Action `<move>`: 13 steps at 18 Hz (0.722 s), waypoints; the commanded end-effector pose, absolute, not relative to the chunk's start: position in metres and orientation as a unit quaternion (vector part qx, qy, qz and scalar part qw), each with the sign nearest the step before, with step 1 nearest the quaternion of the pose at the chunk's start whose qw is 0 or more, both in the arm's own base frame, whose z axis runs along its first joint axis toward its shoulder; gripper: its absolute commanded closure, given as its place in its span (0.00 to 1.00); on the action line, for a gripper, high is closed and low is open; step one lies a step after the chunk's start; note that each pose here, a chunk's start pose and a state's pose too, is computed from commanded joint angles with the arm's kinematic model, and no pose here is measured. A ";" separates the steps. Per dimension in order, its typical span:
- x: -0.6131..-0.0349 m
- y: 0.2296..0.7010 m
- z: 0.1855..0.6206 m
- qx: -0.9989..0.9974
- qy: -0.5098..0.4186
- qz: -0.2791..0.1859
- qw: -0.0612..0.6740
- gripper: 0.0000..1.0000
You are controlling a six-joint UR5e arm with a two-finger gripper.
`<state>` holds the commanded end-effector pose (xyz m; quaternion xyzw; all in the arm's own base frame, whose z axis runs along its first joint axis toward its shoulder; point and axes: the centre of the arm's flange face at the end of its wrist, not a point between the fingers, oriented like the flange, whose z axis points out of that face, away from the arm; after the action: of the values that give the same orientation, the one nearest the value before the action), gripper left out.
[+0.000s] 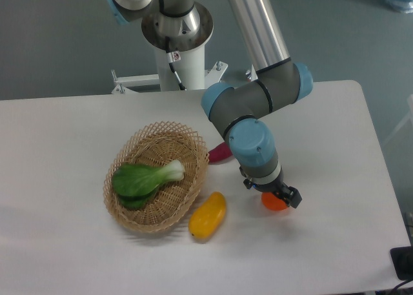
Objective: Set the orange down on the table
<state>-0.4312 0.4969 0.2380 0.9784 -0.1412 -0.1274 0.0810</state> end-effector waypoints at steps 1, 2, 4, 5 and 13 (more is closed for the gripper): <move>-0.430 0.496 0.240 0.978 -0.142 -0.127 0.081 0.00; -0.430 0.496 0.245 0.978 -0.142 -0.130 0.078 0.00; -0.431 0.496 0.250 0.978 -0.141 -0.133 0.075 0.00; -0.430 0.497 0.255 0.978 -0.141 -0.136 0.070 0.00; -0.442 0.507 0.279 0.981 -0.122 -0.146 0.034 0.00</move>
<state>-0.4423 0.5068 0.2792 0.9811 -0.1218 -0.1462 0.0344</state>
